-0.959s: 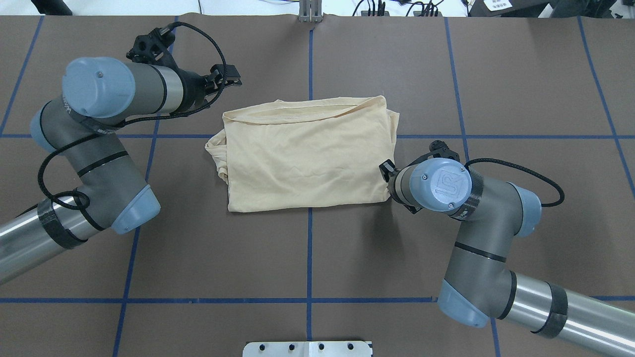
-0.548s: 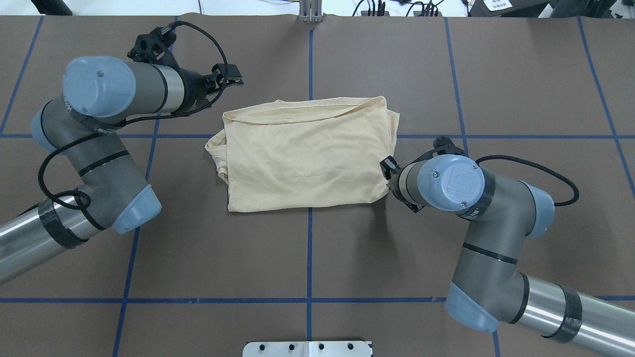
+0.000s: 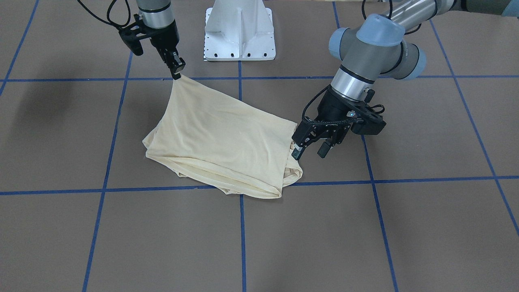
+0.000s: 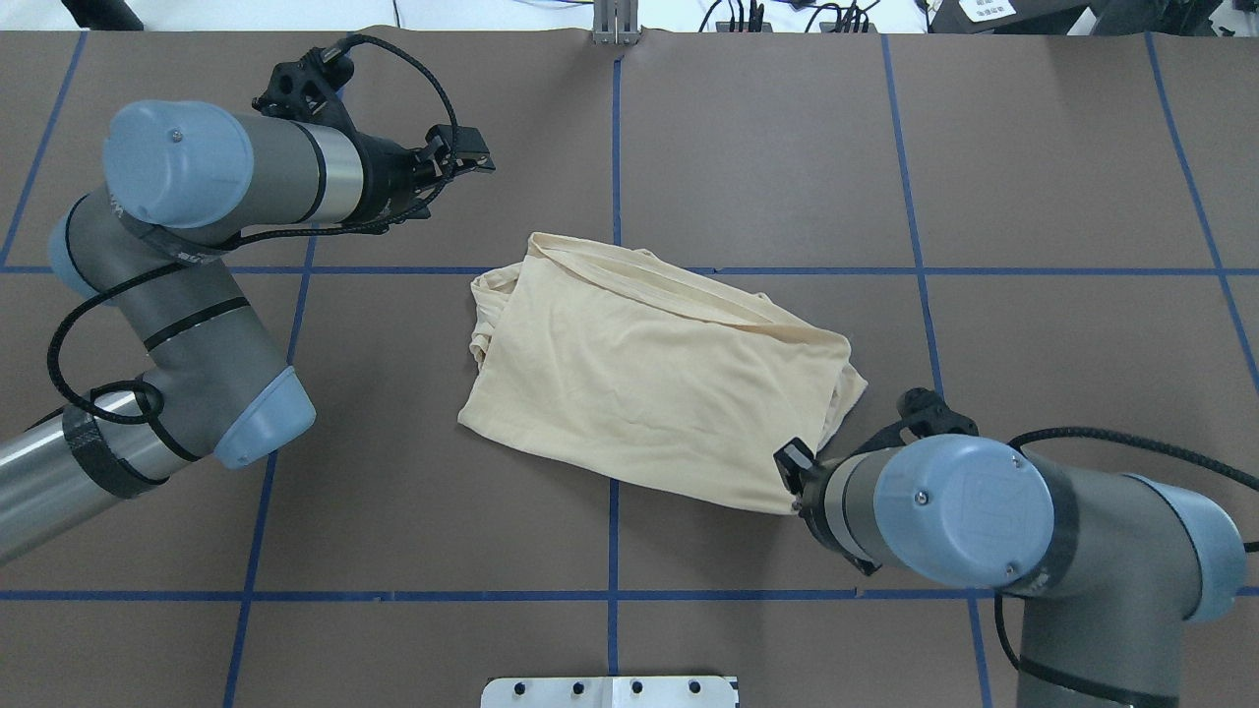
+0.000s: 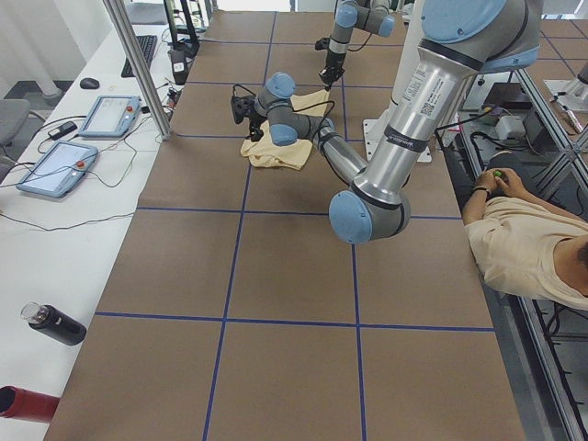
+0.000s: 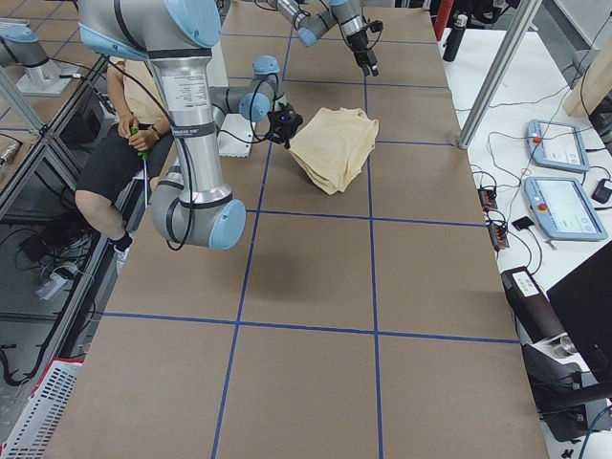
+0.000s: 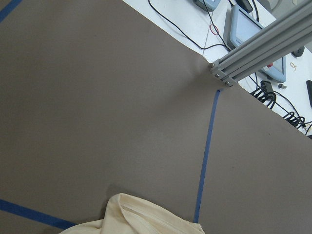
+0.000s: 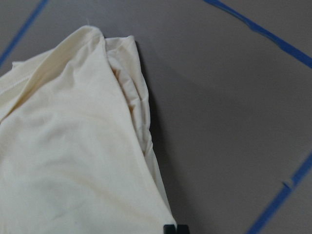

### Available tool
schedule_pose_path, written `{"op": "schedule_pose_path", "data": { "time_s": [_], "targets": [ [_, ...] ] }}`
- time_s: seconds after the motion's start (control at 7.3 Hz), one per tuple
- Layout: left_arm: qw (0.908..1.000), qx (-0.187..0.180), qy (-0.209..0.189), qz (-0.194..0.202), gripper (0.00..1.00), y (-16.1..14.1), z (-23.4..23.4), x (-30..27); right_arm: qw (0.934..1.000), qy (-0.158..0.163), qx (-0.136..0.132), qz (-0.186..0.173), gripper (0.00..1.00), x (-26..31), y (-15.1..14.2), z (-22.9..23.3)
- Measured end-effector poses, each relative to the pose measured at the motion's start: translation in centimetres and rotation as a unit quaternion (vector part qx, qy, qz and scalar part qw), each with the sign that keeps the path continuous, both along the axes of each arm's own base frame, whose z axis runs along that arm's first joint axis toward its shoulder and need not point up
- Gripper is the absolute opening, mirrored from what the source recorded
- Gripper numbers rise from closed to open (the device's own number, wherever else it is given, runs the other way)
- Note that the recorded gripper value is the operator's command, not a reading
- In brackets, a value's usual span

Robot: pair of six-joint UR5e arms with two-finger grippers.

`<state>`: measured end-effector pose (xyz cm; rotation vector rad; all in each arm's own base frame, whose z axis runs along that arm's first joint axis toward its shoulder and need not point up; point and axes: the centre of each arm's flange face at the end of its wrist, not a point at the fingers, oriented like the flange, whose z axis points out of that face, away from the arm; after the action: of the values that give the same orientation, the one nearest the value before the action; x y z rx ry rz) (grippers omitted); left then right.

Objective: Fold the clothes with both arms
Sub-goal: 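Drag the shirt with the right gripper toward the robot, rotating it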

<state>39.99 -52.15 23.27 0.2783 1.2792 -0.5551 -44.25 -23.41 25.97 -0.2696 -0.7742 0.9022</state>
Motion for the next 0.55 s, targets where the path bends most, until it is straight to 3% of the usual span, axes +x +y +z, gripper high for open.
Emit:
{"op": "schedule_pose_path", "data": {
  "time_s": [0.14, 0.27, 0.41, 0.55],
  "targets": [
    [1.0000, 0.000, 0.005, 0.007, 1.00, 0.4, -0.4, -0.2, 0.9990, 0.006, -0.015, -0.041, 0.00, -0.5, 3.5, 0.6],
    [0.9998, -0.001, 0.011, 0.015, 1.00, 0.8, -0.8, -0.4, 0.9967, 0.014, -0.024, -0.076, 0.99, -1.1, 6.5, 1.3],
    [0.9996, -0.006, 0.013, 0.024, 1.00, 1.4, -1.5, -0.7, 0.9947, 0.024, -0.029, -0.095, 1.00, -1.6, 9.0, 2.1],
    [0.9993, -0.017, 0.008, 0.032, 1.00, 2.4, -2.4, -1.1, 0.9949, 0.031, -0.034, -0.090, 1.00, -2.0, 10.4, 2.6]
  ]
}}
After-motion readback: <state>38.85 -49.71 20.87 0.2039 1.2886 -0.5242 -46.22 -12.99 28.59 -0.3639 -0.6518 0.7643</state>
